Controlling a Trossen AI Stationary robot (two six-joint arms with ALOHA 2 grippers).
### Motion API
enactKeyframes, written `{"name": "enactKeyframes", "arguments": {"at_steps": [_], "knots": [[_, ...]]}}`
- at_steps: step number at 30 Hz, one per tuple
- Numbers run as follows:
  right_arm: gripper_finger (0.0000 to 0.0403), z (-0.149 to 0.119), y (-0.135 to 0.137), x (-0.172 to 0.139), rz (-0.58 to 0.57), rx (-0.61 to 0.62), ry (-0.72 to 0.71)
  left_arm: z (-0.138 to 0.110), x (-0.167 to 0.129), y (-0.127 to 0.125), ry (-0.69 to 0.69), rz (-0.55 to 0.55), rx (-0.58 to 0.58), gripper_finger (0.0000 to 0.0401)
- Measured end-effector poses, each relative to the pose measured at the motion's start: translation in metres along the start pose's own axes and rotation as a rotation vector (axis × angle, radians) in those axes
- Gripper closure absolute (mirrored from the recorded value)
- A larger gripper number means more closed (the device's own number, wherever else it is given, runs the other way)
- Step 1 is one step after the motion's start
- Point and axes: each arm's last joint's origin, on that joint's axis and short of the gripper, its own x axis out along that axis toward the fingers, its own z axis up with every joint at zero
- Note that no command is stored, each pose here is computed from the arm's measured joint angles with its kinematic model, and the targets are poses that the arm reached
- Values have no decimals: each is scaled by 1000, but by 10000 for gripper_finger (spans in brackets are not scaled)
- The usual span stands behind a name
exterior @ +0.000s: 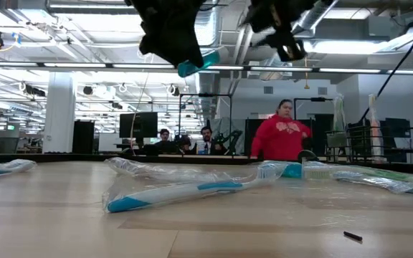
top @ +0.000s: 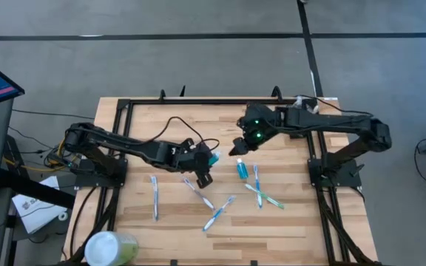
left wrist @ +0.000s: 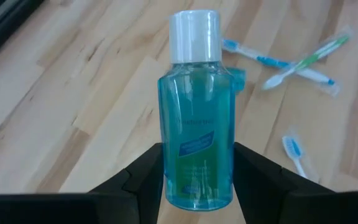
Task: Pick & Place toothbrushing station
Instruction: Put the left blue mouthwash into the middle section of wire organizer
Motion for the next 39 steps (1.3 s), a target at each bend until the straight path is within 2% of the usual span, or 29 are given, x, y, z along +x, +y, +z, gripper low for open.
{"name": "enactKeyframes", "arguments": {"at_steps": [2, 5, 11, 17, 24, 27, 39], "knots": [[232, 6, 2, 7, 94, 7, -1, -2, -4, 3, -8, 1, -13, 242], [233, 8, -1, 17, 146, 42, 31, -4, -6, 5, -12, 1, -8, 242], [220, 7, -5, 37, 113, 102, 59, -5, -9, 6, -10, 2, 0, 241], [190, 7, -8, 41, 76, 153, 38, -5, -9, 6, -10, -5, -1, 239], [150, 12, -4, 41, 113, 152, -5, -6, -10, 5, -10, -9, 6, 239], [148, 14, -1, 41, 144, 137, -23, -5, -10, 4, -11, -9, 6, 239], [148, 13, 0, 41, 148, 155, -24, -5, -9, 4, -15, -11, 21, 238]]}}
